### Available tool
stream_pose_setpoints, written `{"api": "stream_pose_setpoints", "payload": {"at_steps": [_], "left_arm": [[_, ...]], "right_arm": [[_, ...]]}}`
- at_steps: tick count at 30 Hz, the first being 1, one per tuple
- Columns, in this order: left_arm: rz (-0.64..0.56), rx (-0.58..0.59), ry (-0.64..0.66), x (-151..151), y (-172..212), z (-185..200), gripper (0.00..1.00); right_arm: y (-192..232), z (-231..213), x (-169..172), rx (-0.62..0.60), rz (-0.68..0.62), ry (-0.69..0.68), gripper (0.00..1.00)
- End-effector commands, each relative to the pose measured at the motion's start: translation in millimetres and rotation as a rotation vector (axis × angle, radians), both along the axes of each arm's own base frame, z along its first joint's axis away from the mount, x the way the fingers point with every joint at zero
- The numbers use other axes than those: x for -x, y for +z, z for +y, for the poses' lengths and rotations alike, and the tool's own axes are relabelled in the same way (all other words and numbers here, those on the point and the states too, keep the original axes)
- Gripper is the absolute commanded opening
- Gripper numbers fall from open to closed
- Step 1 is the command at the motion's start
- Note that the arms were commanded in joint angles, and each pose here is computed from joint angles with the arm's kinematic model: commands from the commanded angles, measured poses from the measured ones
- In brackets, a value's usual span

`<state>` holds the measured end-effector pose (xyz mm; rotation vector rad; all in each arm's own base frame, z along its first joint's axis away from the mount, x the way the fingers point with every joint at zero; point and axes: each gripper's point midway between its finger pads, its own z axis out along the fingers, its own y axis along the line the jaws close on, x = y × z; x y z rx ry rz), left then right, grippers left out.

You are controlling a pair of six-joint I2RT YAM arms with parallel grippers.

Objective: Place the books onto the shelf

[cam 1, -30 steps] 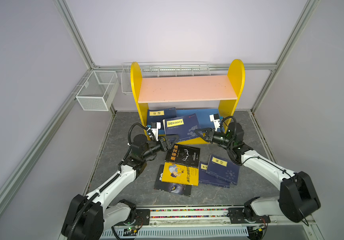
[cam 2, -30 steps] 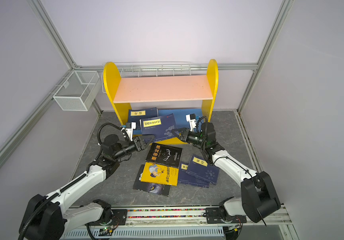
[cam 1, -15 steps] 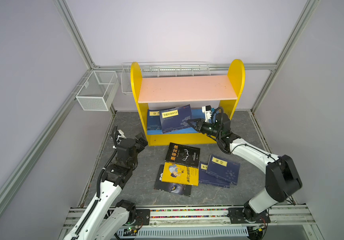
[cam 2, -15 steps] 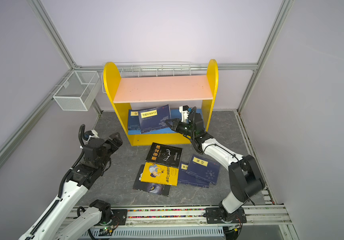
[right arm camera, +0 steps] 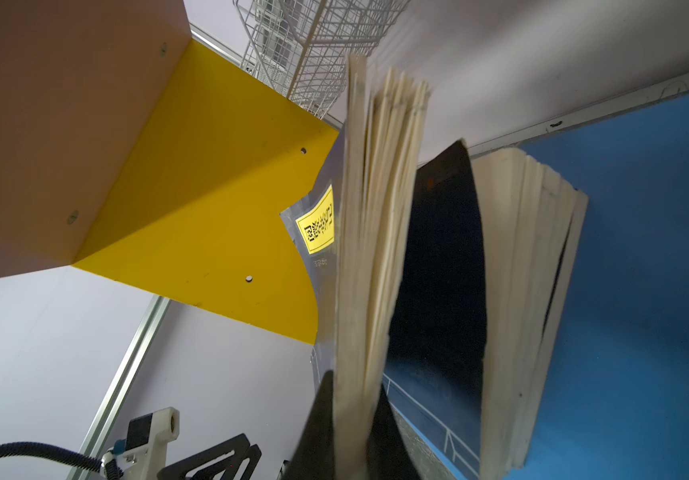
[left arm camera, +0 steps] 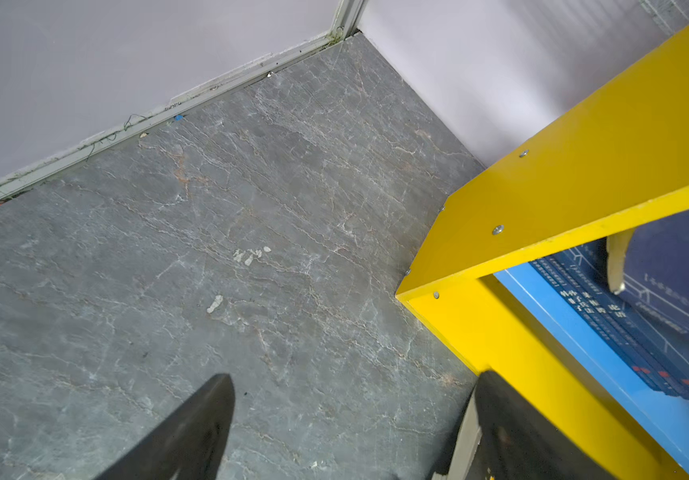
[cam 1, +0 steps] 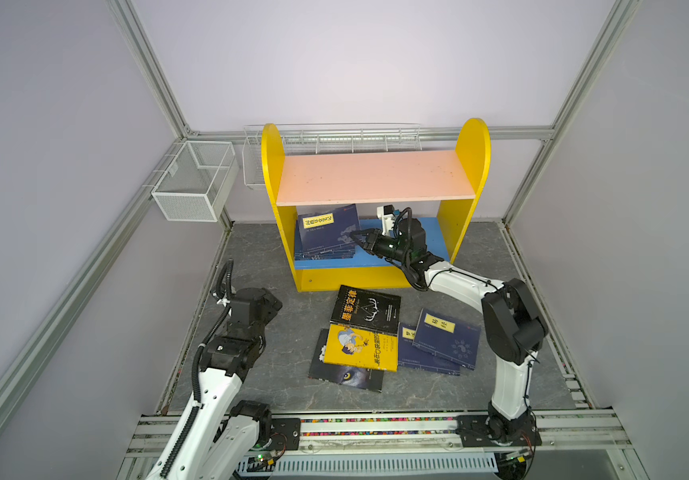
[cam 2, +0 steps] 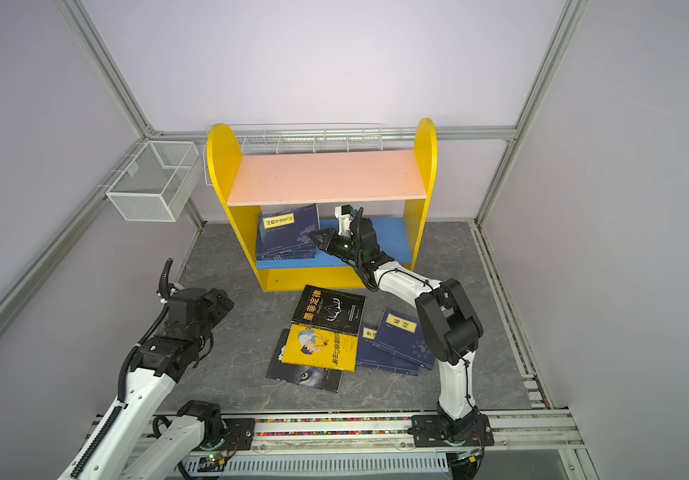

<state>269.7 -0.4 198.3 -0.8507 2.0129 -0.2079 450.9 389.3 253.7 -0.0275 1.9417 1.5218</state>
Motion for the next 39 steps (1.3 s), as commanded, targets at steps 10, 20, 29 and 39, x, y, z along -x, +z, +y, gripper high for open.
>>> {"api": "stream_pose_setpoints", "payload": {"at_steps": [10, 20, 29, 39], "left_arm": [[0.024, 0.005, -0.006, 13.0, -4.9, 2.0, 0.91], [0.032, 0.0, -0.015, 14.0, -6.5, 1.4, 0.91], [0.033, 0.01, -0.016, 15.0, -9.1, 0.5, 0.91], [0.04, 0.042, -0.03, 13.9, -14.3, -5.0, 0.91]], "right_arm": [[-1.6, 21.6, -11.8, -0.017, 0.014, -0.04, 0.1], [-12.5, 39.4, -7.3, 0.035, 0.042, -0.018, 0.11], [-14.6, 40.4, 5.2, 0.186, 0.051, -0.011, 0.18], [7.3, 23.0, 0.7, 0.36, -0.017, -0.059, 0.61]]}}
